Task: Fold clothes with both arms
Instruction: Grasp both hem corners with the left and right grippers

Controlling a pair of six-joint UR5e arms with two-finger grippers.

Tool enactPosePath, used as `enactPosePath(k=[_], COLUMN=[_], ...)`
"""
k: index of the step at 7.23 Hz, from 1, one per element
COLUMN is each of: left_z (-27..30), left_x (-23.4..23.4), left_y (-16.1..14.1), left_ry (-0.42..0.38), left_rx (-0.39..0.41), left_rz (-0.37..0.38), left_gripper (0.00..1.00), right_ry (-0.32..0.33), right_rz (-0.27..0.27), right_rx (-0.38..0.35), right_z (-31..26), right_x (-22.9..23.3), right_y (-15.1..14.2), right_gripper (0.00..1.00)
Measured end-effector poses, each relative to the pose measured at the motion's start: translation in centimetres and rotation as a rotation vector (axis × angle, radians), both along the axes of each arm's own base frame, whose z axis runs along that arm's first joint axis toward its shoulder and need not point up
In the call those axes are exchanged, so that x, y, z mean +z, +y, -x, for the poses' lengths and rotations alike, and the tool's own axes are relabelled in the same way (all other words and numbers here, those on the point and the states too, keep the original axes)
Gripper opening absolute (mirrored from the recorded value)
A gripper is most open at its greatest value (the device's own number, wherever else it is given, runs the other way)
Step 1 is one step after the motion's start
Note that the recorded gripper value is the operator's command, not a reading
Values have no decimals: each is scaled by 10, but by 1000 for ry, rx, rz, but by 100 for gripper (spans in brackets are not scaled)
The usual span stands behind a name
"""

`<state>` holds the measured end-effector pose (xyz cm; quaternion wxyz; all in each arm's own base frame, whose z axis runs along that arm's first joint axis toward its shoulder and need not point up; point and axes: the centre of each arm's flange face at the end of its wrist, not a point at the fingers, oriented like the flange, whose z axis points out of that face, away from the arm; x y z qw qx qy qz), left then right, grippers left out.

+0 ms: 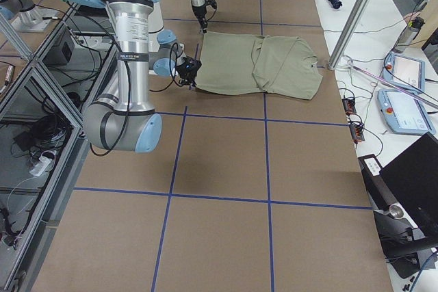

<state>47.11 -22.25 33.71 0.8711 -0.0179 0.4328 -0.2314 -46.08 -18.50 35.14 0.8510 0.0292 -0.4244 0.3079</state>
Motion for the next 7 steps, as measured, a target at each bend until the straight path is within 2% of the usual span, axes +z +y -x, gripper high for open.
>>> enactPosePath(k=[2,5,7], left_z=[24,59,78], left_x=[-20,-60,-81], left_y=[18,67,64], left_ry=[53,153,188], left_rx=[1,26,21], left_rz=[32,130,125], left_gripper=[0,0,0], right_ry=[-15,4,13], right_rz=[1,24,28], right_rx=[-9,-72,-53], right_z=[-13,-50,-67], right_x=[-8,-43,-57], right_y=[4,35,26], right_gripper=[0,0,0])
